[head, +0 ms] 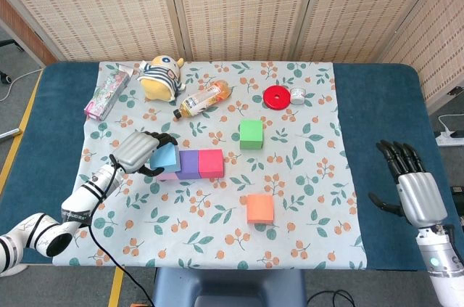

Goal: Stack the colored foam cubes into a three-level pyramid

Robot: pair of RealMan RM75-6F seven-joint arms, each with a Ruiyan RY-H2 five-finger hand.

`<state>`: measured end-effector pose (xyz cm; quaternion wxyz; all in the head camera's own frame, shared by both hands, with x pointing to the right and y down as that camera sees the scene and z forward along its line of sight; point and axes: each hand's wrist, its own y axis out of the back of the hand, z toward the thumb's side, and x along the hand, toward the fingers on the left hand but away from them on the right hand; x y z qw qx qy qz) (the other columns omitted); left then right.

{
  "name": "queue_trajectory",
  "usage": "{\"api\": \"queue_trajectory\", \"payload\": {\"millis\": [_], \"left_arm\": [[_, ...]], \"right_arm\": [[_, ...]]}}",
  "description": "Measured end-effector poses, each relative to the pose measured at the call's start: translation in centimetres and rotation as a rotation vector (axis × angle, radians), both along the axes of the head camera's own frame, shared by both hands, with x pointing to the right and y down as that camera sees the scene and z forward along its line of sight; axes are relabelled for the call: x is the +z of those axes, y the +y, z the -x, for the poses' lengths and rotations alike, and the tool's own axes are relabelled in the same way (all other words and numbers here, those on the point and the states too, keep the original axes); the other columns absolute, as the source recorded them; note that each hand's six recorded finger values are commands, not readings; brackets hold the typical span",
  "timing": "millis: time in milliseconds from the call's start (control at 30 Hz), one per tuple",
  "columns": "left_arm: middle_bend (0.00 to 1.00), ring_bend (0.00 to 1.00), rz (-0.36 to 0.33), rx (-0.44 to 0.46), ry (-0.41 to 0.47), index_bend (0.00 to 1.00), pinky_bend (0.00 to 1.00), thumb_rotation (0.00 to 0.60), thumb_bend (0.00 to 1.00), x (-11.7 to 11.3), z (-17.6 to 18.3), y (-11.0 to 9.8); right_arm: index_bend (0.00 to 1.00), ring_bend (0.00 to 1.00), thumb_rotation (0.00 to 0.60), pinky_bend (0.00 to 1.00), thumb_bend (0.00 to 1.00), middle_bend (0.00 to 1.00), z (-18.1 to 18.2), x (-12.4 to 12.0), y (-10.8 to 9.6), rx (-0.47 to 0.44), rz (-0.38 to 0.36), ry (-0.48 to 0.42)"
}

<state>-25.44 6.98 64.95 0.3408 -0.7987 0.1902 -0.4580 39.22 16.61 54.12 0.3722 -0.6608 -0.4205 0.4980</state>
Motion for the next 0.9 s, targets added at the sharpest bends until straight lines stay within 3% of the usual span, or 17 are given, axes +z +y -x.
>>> {"api": "queue_trajectory", "payload": {"millis": [900], "left_arm": [[0.33,0.28,0.03,0.064,0.009,0.29,0.32,0.6,0.32,1.6,-1.1,-0.7]], "right_arm": [[0.0,0.0,0.6,0.0,0.09,0.05,0.3,0.0,0.0,0.022,0.006,0.018]]}}
